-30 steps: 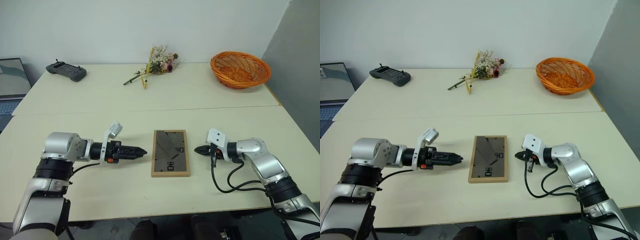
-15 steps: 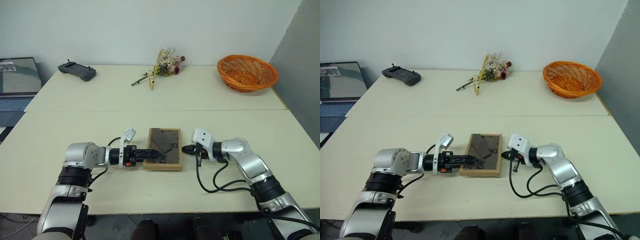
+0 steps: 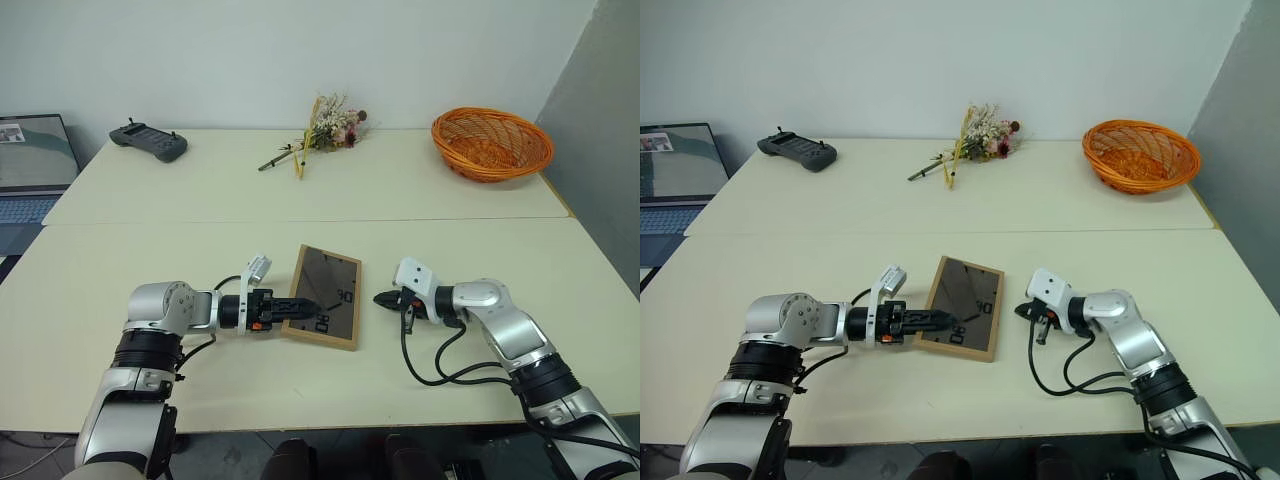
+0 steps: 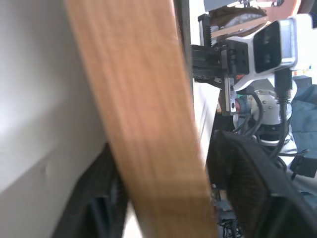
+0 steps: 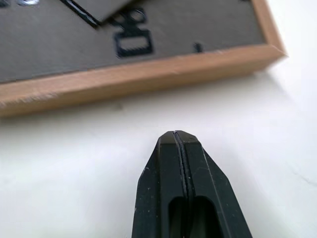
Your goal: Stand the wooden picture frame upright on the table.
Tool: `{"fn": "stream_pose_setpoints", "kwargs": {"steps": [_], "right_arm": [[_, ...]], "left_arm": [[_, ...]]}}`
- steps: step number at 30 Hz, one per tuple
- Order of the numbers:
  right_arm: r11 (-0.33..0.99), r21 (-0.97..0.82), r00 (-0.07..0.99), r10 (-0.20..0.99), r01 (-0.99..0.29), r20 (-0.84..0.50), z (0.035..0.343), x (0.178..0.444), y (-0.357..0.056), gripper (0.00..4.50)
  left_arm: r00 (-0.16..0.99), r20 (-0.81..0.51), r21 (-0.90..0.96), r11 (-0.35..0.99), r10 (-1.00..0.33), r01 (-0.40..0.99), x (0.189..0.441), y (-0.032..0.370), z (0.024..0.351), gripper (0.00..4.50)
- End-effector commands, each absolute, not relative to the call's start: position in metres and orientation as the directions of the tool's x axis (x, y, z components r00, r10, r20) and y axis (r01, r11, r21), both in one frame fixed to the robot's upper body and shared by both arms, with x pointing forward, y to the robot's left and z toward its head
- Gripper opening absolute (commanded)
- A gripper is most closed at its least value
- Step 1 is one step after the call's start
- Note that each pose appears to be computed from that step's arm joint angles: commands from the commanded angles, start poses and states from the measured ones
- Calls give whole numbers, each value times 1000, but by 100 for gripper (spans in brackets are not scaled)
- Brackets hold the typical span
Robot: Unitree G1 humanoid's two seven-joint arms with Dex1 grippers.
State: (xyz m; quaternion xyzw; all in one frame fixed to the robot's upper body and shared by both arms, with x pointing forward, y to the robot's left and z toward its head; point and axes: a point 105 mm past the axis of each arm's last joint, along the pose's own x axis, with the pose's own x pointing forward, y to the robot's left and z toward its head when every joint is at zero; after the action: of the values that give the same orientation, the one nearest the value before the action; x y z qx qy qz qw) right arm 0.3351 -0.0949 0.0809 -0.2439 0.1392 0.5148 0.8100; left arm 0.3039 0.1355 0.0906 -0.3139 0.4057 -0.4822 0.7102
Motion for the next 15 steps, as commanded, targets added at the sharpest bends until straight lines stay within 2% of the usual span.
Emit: {"fn": "stream_pose_setpoints", "kwargs": {"steps": [1,2,4,7,12,15], "right_arm": [[374,-282,465,770,-883,-437,100,342,-105,0],[380,-289,474,765,-879,-435,104,344,-109,0],[415,-276,497,766,-867,-407,121,351,-117,0],[440,-179,475,813,-880,-335,153,352,-116,46],[400,14,390,901,-917,-190,210,350,-100,169],[379,69,369,921,-923,-124,229,351,-86,231]], "left_arm": [[215,-227,-822,305,-950,481,303,132,107,154],[222,-221,-820,304,-950,485,304,132,109,132],[249,-183,-825,286,-951,488,309,130,119,128],[279,-132,-816,263,-951,515,315,127,133,128],[333,-45,-775,244,-942,583,323,123,156,128],[360,-19,-753,250,-933,608,325,121,162,128]]}}
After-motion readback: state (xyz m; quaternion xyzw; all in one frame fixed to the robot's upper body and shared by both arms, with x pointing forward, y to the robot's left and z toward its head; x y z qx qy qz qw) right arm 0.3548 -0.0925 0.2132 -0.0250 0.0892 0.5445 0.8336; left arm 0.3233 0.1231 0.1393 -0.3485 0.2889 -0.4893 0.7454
